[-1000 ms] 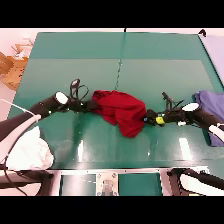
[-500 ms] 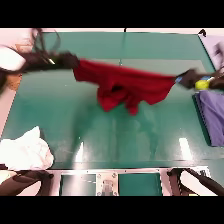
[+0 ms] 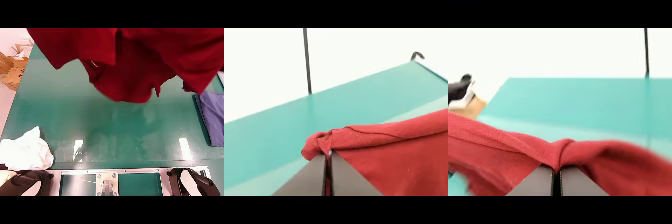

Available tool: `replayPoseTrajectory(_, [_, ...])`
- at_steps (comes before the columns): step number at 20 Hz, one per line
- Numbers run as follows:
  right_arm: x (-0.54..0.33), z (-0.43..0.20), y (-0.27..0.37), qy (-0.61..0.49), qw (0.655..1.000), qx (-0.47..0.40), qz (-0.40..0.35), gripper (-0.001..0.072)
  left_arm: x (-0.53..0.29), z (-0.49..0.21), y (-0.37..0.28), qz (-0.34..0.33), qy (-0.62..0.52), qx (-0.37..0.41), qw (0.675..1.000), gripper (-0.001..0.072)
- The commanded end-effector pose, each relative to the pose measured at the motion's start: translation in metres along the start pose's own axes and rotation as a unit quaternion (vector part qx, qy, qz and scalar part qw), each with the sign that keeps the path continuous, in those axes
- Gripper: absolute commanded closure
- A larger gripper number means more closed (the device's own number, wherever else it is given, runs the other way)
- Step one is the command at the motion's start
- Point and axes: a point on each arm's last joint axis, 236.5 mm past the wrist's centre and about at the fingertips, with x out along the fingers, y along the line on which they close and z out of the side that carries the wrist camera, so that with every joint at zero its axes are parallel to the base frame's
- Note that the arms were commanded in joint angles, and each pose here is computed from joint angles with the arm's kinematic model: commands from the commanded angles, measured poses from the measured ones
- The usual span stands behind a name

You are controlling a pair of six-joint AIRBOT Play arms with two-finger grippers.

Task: Fold the shirts.

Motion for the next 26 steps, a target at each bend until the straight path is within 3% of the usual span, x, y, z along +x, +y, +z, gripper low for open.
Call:
replayPoseTrajectory(1, [-0.013, 0.015, 0.011, -0.032, 0.999, -0.018, -0.008, 0.0695, -0.01, 0.015, 0.004, 0.014, -0.019, 0.015, 1.0, 0.0691])
replayPoseTrajectory(5, [0.025, -0.035, -0.035, 0.033, 0.998, 0.054, -0.01, 0.0695, 0.049, -0.026, 0.021, 0.014, 0.039, -0.002, 0.999, 0.0691])
replayPoseTrajectory(8, [0.079, -0.124, -0.077, 0.128, 0.983, 0.13, 0.004, 0.0695, 0.13, -0.116, 0.031, -0.007, 0.143, -0.048, 0.989, 0.0691])
replayPoseTrajectory(13, [0.172, -0.303, -0.134, 0.273, 0.931, 0.24, -0.02, 0.0695, 0.25, -0.292, 0.01, -0.072, 0.281, -0.2, 0.936, 0.069])
replayPoseTrajectory(16, [0.201, -0.366, -0.158, 0.323, 0.9, 0.29, -0.039, 0.0695, 0.278, -0.362, -0.012, -0.085, 0.331, -0.229, 0.912, 0.0687])
replayPoseTrajectory(17, [0.204, -0.372, -0.166, 0.328, 0.896, 0.297, -0.043, 0.0687, 0.279, -0.371, -0.013, -0.084, 0.341, -0.235, 0.906, 0.0464])
replayPoseTrajectory(18, [0.205, -0.369, -0.173, 0.325, 0.895, 0.301, -0.047, 0.0576, 0.277, -0.373, -0.011, -0.079, 0.346, -0.245, 0.902, 0.0147])
replayPoseTrajectory(19, [0.203, -0.36, -0.181, 0.318, 0.897, 0.303, -0.047, 0.0438, 0.271, -0.372, -0.008, -0.078, 0.357, -0.258, 0.894, 0.009])
replayPoseTrajectory(20, [0.197, -0.346, -0.187, 0.313, 0.899, 0.305, -0.042, 0.0364, 0.258, -0.368, -0.002, -0.086, 0.377, -0.26, 0.885, 0.0088])
replayPoseTrajectory(26, [0.128, -0.313, -0.202, 0.32, 0.889, 0.326, -0.032, 0.0356, 0.165, -0.386, 0.003, -0.107, 0.544, -0.305, 0.774, 0.0088])
